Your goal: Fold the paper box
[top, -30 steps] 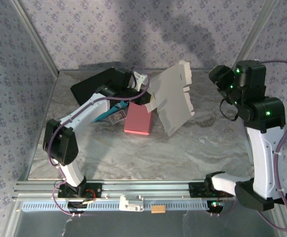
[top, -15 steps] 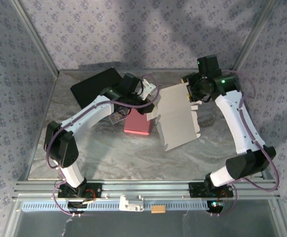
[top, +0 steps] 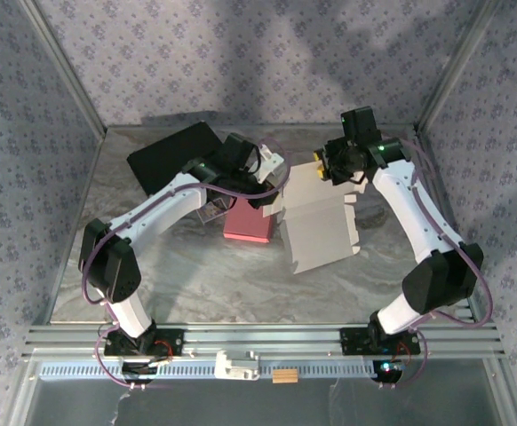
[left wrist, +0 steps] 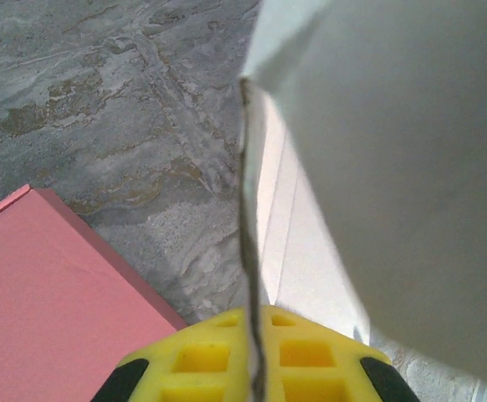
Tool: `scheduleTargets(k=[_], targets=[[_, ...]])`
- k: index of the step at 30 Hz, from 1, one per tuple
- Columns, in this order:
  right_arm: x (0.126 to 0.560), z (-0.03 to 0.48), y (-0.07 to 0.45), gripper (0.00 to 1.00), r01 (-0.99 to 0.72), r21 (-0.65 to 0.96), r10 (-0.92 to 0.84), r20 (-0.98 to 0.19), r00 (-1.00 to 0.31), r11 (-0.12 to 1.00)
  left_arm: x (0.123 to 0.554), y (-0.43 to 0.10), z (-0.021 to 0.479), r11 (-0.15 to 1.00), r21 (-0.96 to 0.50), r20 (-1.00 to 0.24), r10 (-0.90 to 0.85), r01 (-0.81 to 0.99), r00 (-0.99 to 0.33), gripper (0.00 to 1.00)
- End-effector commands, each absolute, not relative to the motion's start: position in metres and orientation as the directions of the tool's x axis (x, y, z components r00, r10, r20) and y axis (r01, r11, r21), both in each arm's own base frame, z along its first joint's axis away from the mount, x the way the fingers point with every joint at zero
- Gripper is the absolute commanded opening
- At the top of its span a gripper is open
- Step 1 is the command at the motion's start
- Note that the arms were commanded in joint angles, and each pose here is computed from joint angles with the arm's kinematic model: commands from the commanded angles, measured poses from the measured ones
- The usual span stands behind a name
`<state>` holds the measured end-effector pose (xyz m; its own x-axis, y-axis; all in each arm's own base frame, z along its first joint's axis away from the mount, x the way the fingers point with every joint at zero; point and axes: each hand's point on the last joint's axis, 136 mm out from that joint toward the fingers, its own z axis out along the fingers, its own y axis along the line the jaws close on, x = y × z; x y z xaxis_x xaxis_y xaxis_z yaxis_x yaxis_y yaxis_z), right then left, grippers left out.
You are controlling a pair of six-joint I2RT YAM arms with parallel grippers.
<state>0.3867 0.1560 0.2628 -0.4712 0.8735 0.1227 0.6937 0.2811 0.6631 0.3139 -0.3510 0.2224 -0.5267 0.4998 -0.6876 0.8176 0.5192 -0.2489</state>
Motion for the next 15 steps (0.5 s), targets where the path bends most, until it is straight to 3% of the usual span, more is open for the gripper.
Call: scheduleTargets(k=[1,5,9,15], targets=[[0.384,0.268,0.154,0.25,0.687,0.676,0.874,0.133,-0.468,0.265,0.313,-0.351,0.238,0.504,-0.215,-0.716,0.501,0.837,-0.486,0.02],[0.384,0.271,0.151,0.22,0.678,0.686,0.878,0.119,-0.464,0.266,0.313,-0.351,0.234,0.501,-0.222,-0.708,0.507,0.836,-0.492,0.02],[0.384,0.281,0.145,0.32,0.648,0.716,0.888,0.087,-0.452,0.259,0.311,-0.352,0.232,0.495,-0.238,-0.7,0.509,0.836,-0.5,0.02],[0.386,0.298,0.142,0.27,0.596,0.765,0.89,0.068,-0.45,0.243,0.312,-0.352,0.227,0.495,-0.252,-0.691,0.509,0.831,-0.513,0.02]])
